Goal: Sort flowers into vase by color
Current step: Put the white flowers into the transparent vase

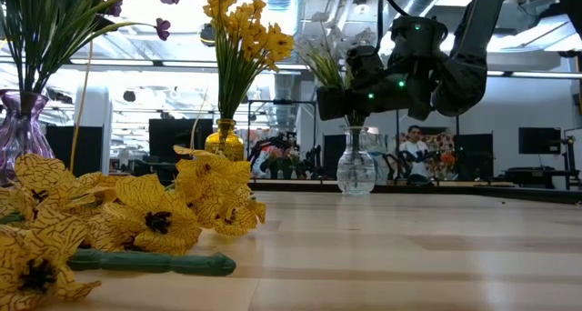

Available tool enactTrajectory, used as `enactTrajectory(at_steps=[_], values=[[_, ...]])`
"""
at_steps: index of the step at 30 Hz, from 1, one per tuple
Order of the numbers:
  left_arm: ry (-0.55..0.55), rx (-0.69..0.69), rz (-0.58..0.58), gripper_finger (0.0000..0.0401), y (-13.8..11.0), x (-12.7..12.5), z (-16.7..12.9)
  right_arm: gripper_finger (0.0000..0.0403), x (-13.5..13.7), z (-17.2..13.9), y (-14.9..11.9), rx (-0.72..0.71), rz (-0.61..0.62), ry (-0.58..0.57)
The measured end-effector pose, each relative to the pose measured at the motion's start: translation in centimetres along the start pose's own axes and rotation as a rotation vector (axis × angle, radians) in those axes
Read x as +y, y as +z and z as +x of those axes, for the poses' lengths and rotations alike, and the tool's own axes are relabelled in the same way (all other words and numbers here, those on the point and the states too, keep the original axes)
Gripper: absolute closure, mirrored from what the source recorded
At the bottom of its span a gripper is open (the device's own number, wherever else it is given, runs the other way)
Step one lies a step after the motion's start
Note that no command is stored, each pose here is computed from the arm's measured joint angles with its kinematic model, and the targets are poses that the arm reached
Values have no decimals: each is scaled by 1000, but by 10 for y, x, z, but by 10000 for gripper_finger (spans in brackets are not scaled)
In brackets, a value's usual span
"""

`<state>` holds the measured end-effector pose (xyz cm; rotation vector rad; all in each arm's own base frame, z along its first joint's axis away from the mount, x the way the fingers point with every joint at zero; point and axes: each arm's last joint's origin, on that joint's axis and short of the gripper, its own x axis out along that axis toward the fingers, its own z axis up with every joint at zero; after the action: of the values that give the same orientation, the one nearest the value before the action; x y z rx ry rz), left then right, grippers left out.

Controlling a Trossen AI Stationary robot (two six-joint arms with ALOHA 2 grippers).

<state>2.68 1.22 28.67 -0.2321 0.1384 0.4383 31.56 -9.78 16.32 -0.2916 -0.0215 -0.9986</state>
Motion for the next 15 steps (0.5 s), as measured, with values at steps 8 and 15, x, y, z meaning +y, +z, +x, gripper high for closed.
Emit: enactTrajectory(at_steps=[8, 15], values=[[0, 0, 0, 232, 0, 0, 0, 163, 1, 3, 4, -15, 12, -6], [0, 0, 0, 232, 0, 0, 0, 163, 5, 11, 15, -42, -60, -18]])
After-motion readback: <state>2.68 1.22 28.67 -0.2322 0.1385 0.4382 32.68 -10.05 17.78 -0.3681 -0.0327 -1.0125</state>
